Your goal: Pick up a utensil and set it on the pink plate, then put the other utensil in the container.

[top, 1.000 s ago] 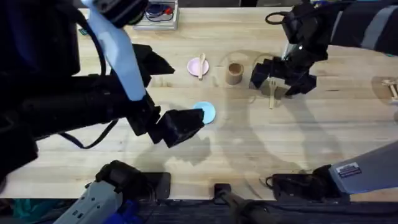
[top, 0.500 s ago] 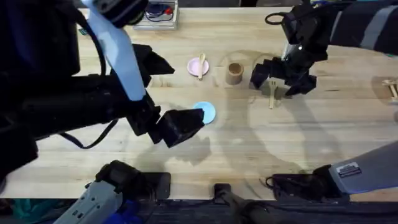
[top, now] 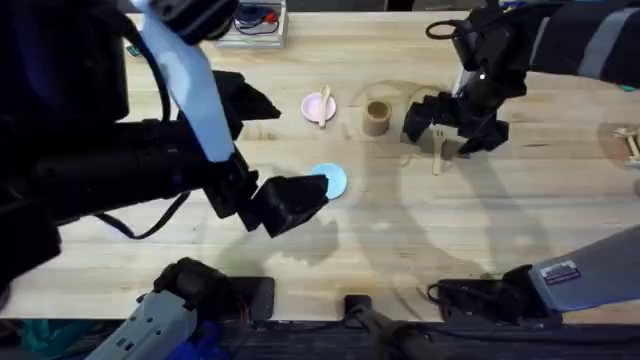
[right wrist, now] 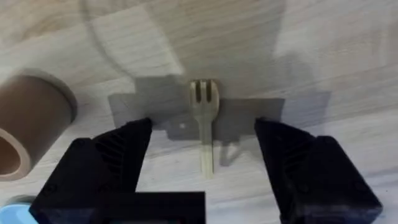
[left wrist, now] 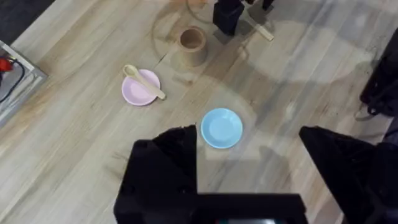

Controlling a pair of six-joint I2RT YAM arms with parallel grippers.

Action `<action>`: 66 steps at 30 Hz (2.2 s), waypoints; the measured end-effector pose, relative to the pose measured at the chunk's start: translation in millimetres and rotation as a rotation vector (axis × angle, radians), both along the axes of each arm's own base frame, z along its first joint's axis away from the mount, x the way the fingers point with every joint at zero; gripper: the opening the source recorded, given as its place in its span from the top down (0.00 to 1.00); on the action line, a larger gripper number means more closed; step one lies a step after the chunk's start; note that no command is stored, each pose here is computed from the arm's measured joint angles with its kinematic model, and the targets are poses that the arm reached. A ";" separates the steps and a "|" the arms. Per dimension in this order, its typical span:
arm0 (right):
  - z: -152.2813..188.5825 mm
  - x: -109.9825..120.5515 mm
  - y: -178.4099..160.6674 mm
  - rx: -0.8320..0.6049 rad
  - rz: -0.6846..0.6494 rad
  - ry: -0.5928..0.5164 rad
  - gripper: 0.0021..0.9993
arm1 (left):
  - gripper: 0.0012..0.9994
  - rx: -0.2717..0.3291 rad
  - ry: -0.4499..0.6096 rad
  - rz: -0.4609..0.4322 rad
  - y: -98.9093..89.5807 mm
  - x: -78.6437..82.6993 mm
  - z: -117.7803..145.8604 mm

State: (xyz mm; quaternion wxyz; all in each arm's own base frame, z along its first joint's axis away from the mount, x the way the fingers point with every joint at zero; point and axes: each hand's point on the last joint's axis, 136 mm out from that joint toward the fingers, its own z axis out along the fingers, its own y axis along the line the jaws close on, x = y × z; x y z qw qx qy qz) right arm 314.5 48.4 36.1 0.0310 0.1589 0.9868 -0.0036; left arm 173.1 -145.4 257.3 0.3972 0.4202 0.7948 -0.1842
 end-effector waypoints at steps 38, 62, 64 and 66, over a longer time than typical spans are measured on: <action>5.5 -16.4 -1.5 0.000 0.018 0.090 0.97 | 0.01 0.002 0.003 0.000 0.2 -0.5 -0.7; 156.5 73.5 11.5 -0.016 0.377 -0.237 0.97 | 0.01 0.002 0.003 0.000 0.2 -0.5 -0.7; 169.9 77.3 12.8 -0.022 0.424 -0.266 0.97 | 0.01 0.002 0.003 0.000 0.2 -0.5 -0.7; 182.8 80.9 16.7 -0.017 0.483 -0.299 0.97 | 0.01 0.002 0.003 0.000 0.2 -0.5 -0.7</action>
